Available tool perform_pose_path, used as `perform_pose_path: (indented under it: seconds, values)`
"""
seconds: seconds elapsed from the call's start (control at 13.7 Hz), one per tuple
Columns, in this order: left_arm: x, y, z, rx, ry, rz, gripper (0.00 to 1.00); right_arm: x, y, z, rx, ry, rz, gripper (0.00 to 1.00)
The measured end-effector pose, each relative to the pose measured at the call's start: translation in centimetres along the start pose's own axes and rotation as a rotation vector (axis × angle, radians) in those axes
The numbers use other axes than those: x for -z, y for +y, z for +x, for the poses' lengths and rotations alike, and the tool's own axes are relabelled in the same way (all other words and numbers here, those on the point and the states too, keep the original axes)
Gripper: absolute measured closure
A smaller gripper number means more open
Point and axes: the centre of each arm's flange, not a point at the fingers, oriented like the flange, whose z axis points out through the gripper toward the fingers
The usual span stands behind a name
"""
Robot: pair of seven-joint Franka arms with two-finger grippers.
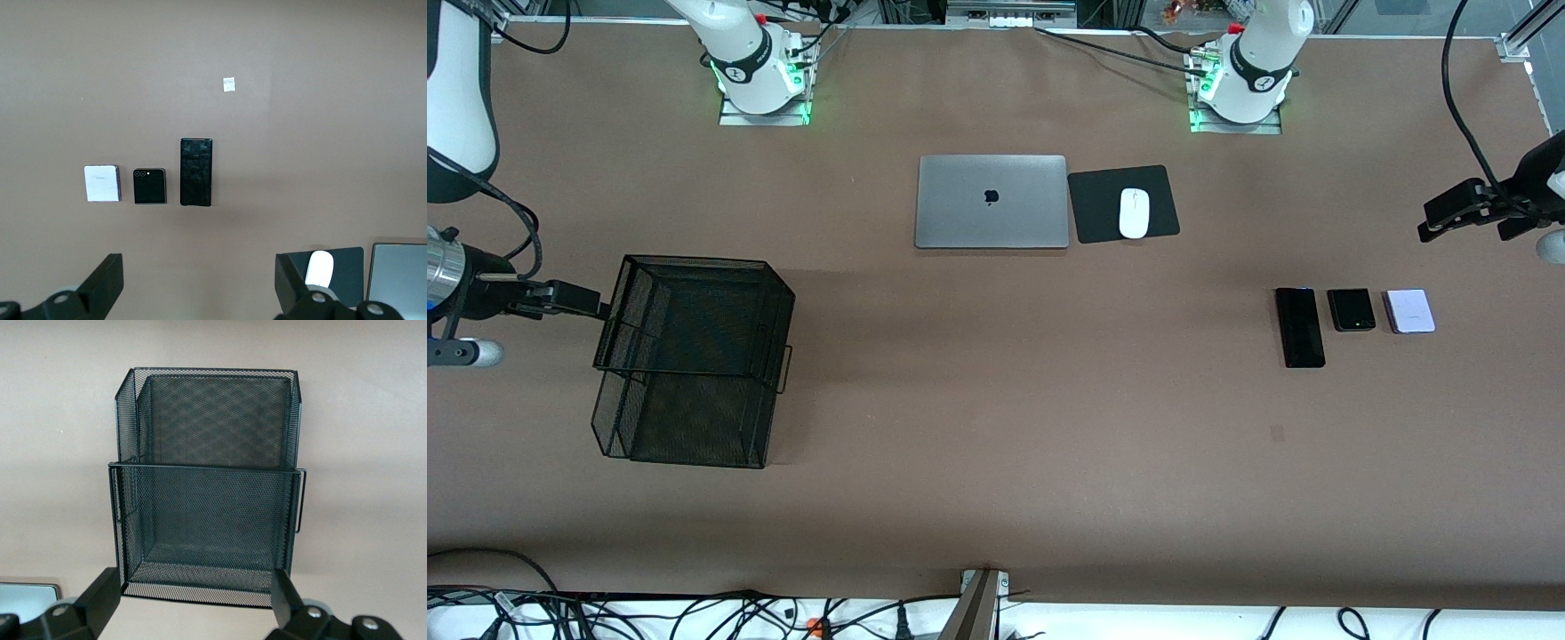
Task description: Place phones with both arms
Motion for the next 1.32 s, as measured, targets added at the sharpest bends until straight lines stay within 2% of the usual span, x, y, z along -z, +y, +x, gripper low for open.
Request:
perform_pose_path:
  seconds: [0.29,1.32]
  values:
    - [0.00,-0.04,0.00,0.001,0.000,0.000,0.00,0.32,0.68,-0.31,0.004,-0.018,-0.070,0.00]
    - [-0.35,-0.10,-0.28,0.002,-0.029,0.001,0.00,0.61,0.68,-0.38,0.004,-0.020,-0.072,0.00]
